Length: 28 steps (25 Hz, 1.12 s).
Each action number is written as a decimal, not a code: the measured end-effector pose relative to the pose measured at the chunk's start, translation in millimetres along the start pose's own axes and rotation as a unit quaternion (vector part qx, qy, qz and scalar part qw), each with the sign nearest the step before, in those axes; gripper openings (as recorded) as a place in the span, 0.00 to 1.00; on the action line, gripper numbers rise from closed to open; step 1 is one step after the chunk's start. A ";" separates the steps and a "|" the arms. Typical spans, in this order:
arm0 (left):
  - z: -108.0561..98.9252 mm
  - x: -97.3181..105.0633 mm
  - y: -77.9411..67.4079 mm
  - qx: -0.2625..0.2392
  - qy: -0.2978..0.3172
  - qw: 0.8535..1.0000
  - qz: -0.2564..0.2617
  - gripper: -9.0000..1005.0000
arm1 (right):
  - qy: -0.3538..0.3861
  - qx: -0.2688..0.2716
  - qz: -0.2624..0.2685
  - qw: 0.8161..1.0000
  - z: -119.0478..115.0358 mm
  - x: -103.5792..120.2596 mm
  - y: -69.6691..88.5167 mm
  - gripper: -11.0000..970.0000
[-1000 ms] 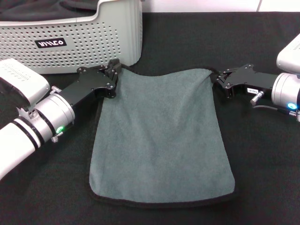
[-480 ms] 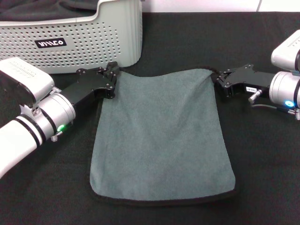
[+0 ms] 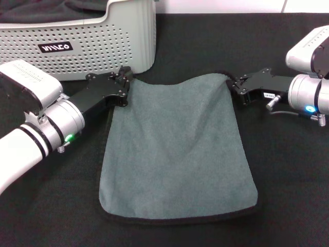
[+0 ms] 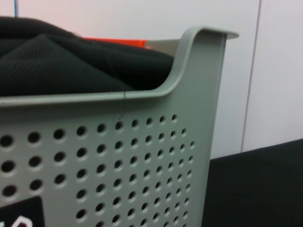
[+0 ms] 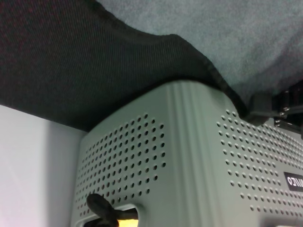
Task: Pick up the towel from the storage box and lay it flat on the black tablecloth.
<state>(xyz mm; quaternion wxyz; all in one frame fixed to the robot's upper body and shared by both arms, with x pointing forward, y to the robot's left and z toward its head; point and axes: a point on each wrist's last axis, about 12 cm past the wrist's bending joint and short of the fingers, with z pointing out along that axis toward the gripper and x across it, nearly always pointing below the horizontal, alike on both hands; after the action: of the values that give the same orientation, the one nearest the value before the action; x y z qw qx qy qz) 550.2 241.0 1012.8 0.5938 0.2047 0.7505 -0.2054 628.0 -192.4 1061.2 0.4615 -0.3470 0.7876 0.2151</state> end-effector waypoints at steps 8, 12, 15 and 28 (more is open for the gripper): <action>9.8 1.3 -0.7 -0.004 0.029 1.000 0.001 0.06 | 0.013 -0.005 0.005 1.000 3.8 -0.7 2.1 0.02; 10.7 2.5 0.7 -0.011 0.037 0.999 -0.001 0.06 | 0.011 -0.005 0.008 1.000 2.9 -0.4 2.0 0.03; 8.8 3.3 4.1 -0.027 0.034 0.999 -0.013 0.09 | 0.012 0.011 0.016 1.000 1.4 2.4 -1.5 0.03; -13.1 15.9 13.1 -0.071 0.024 0.996 -0.046 0.58 | -0.023 0.036 0.023 0.999 -20.9 16.5 -4.0 0.53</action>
<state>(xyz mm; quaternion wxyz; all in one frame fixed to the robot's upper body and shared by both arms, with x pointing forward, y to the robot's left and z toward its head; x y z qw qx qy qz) 543.5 260.1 999.2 0.5786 0.1326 0.7858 -0.1735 613.4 -214.6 1056.7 0.4862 -0.3071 0.7919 0.2053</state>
